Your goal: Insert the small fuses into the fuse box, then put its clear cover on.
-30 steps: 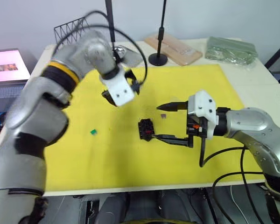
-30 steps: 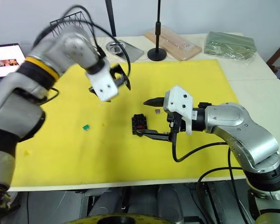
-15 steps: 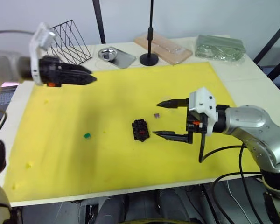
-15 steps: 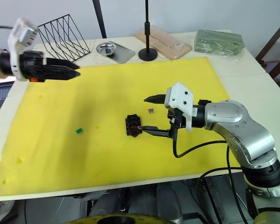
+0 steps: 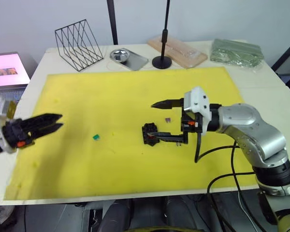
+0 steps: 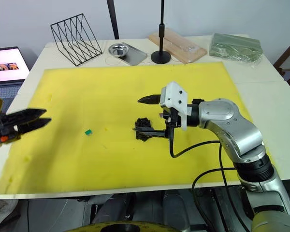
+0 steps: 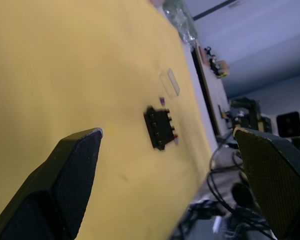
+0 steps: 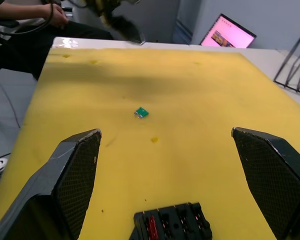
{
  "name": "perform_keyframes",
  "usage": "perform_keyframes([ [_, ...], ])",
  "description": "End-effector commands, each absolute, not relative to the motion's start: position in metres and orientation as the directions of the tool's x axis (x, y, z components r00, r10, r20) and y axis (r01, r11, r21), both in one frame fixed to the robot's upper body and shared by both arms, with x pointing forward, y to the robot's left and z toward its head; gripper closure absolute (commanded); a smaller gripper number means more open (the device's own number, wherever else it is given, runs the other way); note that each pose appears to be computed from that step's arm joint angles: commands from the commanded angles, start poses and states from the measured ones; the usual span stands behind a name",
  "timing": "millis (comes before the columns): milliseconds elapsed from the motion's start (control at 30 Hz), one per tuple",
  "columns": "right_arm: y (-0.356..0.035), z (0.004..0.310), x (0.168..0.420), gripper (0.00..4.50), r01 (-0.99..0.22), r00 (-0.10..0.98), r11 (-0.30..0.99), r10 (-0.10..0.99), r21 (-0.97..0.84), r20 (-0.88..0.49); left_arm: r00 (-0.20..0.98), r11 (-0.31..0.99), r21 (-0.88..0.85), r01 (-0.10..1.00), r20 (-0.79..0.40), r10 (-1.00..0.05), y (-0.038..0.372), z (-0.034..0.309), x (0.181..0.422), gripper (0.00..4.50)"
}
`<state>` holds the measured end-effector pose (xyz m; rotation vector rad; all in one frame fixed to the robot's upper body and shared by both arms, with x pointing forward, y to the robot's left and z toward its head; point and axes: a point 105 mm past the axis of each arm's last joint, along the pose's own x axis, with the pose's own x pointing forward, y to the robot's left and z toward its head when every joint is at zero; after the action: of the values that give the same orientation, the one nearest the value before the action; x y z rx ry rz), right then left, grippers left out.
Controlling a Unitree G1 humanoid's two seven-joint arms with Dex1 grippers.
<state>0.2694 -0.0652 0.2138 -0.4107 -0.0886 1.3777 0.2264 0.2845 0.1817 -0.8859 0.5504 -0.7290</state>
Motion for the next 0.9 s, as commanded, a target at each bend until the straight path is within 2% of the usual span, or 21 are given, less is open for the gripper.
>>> perform_keyframes([
  [33, -0.06, 0.223, 0.268, 0.0, -0.919, 0.182, 0.114, 0.972, -0.378, -0.147, 0.638, 0.407, -0.861, 0.304, -0.133, -0.758, 0.282, 0.176, 0.214, 0.03],
  [467, -0.063, 0.226, 0.265, 0.0, -0.918, 0.196, 0.123, 0.967, -0.378, -0.163, 0.622, 0.327, -0.911, 0.249, -0.108, -0.776, 0.23, 0.148, 0.246, 0.03],
  [700, -0.066, 0.225, 0.263, 0.0, -0.914, 0.222, 0.146, 0.961, -0.378, -0.166, 0.664, 0.334, -0.923, 0.19, -0.13, -0.737, 0.23, 0.14, 0.259, 0.03],
  [900, -0.067, 0.227, 0.261, 0.0, -0.909, 0.239, 0.161, 0.957, -0.383, -0.164, 0.673, 0.334, -0.93, 0.153, -0.15, -0.724, 0.23, 0.125, 0.26, 0.03],
])
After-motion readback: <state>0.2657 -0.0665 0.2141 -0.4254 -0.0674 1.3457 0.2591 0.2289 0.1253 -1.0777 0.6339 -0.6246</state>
